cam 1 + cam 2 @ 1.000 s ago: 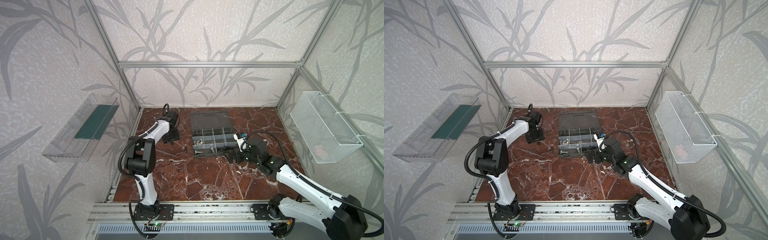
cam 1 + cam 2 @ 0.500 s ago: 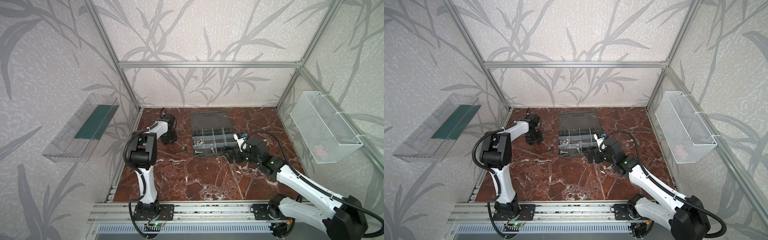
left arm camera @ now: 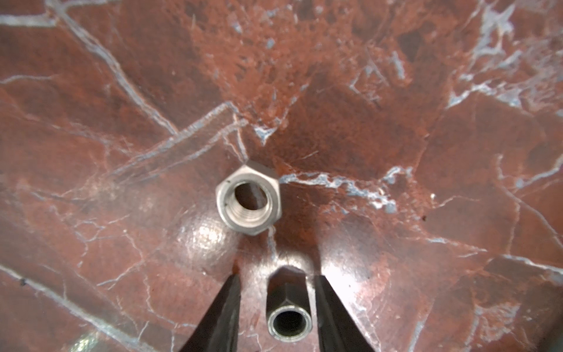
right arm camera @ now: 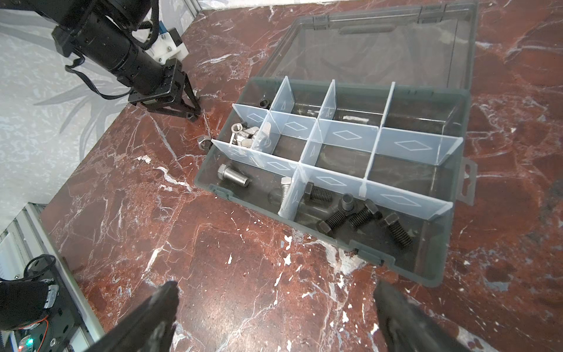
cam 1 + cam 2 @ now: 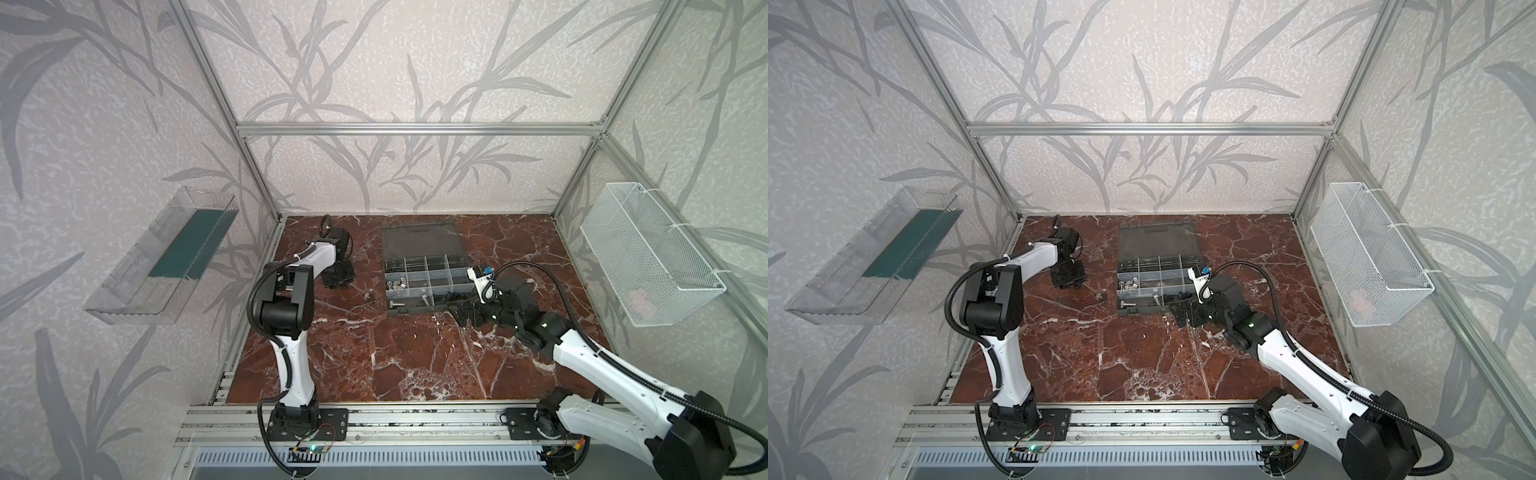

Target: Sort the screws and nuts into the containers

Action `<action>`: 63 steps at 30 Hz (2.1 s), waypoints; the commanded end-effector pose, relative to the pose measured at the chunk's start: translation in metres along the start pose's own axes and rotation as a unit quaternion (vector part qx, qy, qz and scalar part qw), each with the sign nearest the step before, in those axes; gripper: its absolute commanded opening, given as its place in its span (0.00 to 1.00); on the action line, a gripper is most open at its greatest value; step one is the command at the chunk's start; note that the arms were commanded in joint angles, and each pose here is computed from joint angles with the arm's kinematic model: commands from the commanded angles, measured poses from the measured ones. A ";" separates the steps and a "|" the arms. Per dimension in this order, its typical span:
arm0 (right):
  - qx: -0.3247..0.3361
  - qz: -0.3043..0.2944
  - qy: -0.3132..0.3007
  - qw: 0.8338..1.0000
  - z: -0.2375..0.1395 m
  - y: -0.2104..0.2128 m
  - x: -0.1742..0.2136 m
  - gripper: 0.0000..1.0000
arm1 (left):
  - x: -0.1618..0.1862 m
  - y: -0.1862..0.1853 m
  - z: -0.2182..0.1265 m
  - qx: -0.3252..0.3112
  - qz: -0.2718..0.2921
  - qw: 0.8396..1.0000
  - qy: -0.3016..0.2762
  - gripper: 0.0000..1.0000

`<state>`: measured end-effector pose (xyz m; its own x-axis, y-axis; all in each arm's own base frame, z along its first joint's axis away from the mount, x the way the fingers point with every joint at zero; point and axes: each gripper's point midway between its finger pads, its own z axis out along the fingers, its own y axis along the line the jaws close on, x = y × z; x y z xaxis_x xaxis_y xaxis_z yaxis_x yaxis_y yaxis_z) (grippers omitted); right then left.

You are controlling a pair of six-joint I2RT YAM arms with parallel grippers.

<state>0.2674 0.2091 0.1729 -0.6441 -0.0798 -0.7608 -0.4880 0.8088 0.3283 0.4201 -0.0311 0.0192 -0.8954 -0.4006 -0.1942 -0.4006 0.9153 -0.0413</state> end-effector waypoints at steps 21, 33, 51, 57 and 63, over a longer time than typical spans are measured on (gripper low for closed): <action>0.008 -0.006 -0.015 1.000 -0.008 -0.002 -0.006 0.99 | 0.001 -0.089 -0.062 0.078 0.070 0.994 -0.029 0.15; 0.024 0.001 -0.026 0.999 -0.020 -0.013 -0.013 0.99 | 0.011 -0.184 -0.093 0.139 0.138 0.979 -0.056 0.16; 0.017 0.007 -0.022 1.000 -0.017 -0.013 -0.008 0.99 | 0.018 -0.160 -0.121 0.120 0.138 0.980 -0.078 0.57; 0.009 0.011 -0.021 1.000 -0.012 -0.011 -0.007 0.99 | 0.056 -0.125 -0.124 0.130 0.097 0.985 -0.051 0.58; 0.005 0.013 -0.020 1.000 -0.011 -0.010 -0.007 0.99 | 0.081 -0.102 -0.096 0.145 0.031 0.989 -0.021 0.56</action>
<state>0.2693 0.1933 0.1794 -0.6369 -0.0482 -0.7695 -0.4597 0.8250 0.3288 0.3739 -0.1642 0.1179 -0.9197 -0.2629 -0.2915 -0.1853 0.9455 -0.2679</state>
